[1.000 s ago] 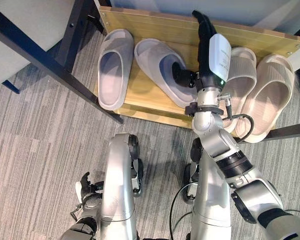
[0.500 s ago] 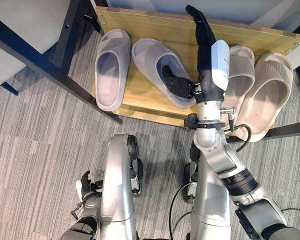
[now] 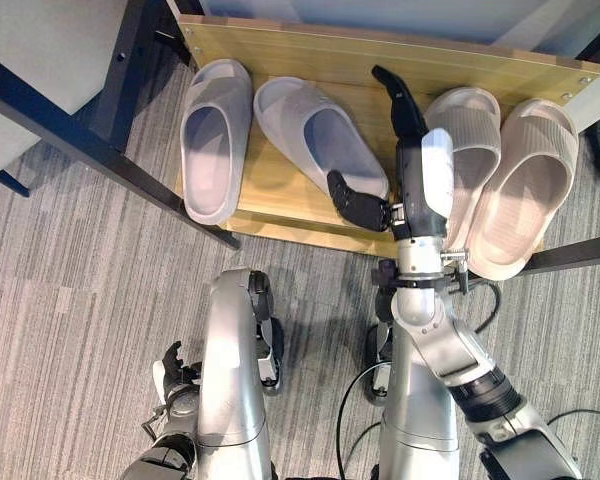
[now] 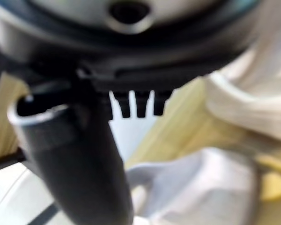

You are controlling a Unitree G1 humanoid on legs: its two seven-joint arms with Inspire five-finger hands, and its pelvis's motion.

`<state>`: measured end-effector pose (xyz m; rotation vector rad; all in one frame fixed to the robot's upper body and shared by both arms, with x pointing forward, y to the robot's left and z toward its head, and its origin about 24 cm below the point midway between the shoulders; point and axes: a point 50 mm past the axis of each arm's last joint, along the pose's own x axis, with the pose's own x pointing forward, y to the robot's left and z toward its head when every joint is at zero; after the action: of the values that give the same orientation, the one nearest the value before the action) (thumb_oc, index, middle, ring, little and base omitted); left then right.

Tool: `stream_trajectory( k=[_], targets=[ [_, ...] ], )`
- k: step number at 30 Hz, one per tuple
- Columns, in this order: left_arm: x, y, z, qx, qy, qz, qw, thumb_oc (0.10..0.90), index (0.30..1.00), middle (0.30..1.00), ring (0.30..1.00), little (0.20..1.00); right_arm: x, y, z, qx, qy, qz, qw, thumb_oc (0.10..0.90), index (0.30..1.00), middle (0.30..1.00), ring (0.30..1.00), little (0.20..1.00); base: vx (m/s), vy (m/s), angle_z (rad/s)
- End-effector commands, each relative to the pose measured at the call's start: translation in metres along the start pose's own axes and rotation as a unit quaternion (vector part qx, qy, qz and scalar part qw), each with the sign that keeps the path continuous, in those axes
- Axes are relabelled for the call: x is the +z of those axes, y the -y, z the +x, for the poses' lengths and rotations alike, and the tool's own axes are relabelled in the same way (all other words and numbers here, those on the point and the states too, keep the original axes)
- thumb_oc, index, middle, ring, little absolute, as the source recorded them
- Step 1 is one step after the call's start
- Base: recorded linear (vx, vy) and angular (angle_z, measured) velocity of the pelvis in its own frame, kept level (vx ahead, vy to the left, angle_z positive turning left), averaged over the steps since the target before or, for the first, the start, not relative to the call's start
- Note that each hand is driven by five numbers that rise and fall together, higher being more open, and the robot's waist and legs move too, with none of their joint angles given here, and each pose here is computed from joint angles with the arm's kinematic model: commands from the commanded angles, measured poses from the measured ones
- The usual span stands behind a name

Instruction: Arrange the slippers neatly on the shoe rack.

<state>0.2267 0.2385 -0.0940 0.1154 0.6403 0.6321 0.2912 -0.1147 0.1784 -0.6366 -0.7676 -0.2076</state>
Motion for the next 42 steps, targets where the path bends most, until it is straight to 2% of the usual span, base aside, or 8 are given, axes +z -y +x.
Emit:
stream_trajectory(
  k=[1,21,33,42],
  targets=[
    [-0.032,-0.031,-0.004,0.046,-0.031,0.008,0.998,0.8,0.9,0.9,0.9,0.9,0.073,0.031,0.012,-0.083,0.174,0.1,0.976,0.8,0.9,0.9,0.9,0.9,0.0,0.0,0.0],
    [-0.035,-0.028,-0.005,0.035,-0.037,0.014,0.999,0.8,0.9,0.9,0.9,0.9,0.066,0.017,-0.02,0.016,0.135,0.162,0.977,0.8,0.9,0.9,0.9,0.9,0.0,0.0,0.0],
    [-0.035,-0.033,-0.003,0.036,-0.047,0.008,0.998,0.8,0.9,0.9,0.9,0.9,0.084,0.003,-0.028,0.099,0.152,0.252,0.951,0.8,0.9,0.9,0.9,0.9,0.0,0.0,0.0],
    [-0.032,-0.033,-0.001,0.036,-0.046,-0.002,0.998,0.8,0.9,0.9,0.9,0.9,0.098,-0.002,-0.024,0.126,0.177,0.291,0.932,0.8,0.9,0.9,0.9,0.9,0.0,0.0,0.0]
  ],
)
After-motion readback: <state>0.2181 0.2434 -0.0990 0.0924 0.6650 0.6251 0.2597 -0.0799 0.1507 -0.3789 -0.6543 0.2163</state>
